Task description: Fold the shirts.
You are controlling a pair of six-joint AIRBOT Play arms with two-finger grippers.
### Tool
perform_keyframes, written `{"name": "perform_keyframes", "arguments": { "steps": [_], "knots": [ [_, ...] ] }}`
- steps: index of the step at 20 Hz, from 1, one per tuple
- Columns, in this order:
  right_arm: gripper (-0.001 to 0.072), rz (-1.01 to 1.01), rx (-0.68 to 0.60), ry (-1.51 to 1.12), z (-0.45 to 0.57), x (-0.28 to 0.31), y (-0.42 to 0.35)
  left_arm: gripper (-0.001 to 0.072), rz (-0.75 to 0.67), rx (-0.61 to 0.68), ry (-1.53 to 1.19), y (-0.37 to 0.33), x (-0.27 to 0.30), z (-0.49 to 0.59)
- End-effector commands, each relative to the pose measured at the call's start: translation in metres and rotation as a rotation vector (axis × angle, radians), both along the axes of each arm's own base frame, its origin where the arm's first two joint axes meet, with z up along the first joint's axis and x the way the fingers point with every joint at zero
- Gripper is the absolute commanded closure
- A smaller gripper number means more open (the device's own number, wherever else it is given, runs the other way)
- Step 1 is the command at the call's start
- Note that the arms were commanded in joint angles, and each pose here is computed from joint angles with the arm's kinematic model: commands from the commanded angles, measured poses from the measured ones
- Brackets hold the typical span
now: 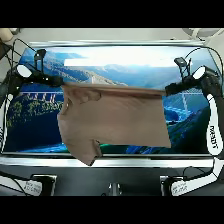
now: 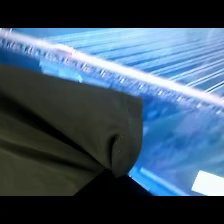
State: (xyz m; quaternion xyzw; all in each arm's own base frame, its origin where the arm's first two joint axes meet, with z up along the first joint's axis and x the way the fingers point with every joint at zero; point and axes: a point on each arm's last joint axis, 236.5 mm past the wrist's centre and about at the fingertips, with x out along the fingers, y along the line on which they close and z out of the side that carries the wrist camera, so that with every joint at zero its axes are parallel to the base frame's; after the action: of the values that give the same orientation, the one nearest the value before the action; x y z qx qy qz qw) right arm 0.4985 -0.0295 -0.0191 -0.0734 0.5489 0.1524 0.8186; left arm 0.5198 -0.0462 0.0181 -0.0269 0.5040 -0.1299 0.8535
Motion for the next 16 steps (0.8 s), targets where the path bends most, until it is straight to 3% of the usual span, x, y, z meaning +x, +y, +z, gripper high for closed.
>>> {"name": "perform_keyframes", "arguments": {
  "steps": [1,8,9,10,11,13,16],
  "knots": [
    [0.069,0.102,0.03,0.249,-0.017,-0.065,0.013,0.0685,-0.034,0.121,0.311,0.021,-0.074,-0.029],
    [0.0684,0.034,0.162,0.339,-0.057,-0.091,0.04,0.0667,-0.007,0.06,0.587,0.002,-0.147,-0.099],
    [0.0582,0.031,0.176,0.323,-0.053,-0.087,0.043,0.0567,-0.004,0.041,0.579,-0.001,-0.145,-0.095],
    [0.0404,0.034,0.179,0.305,-0.046,-0.083,0.043,0.0414,-0.002,0.03,0.575,0.0,-0.142,-0.087],
    [0.0289,0.072,0.172,0.295,-0.033,-0.083,0.041,0.0293,0.003,0.026,0.571,0.003,-0.14,-0.074],
    [0.0283,0.135,0.127,0.265,-0.001,-0.088,0.019,0.0276,0.027,0.017,0.538,0.017,-0.138,-0.044],
    [0.0323,0.016,0.037,0.327,0.021,-0.124,-0.045,0.0276,0.115,-0.008,0.483,0.046,-0.155,-0.016]
  ]
}}
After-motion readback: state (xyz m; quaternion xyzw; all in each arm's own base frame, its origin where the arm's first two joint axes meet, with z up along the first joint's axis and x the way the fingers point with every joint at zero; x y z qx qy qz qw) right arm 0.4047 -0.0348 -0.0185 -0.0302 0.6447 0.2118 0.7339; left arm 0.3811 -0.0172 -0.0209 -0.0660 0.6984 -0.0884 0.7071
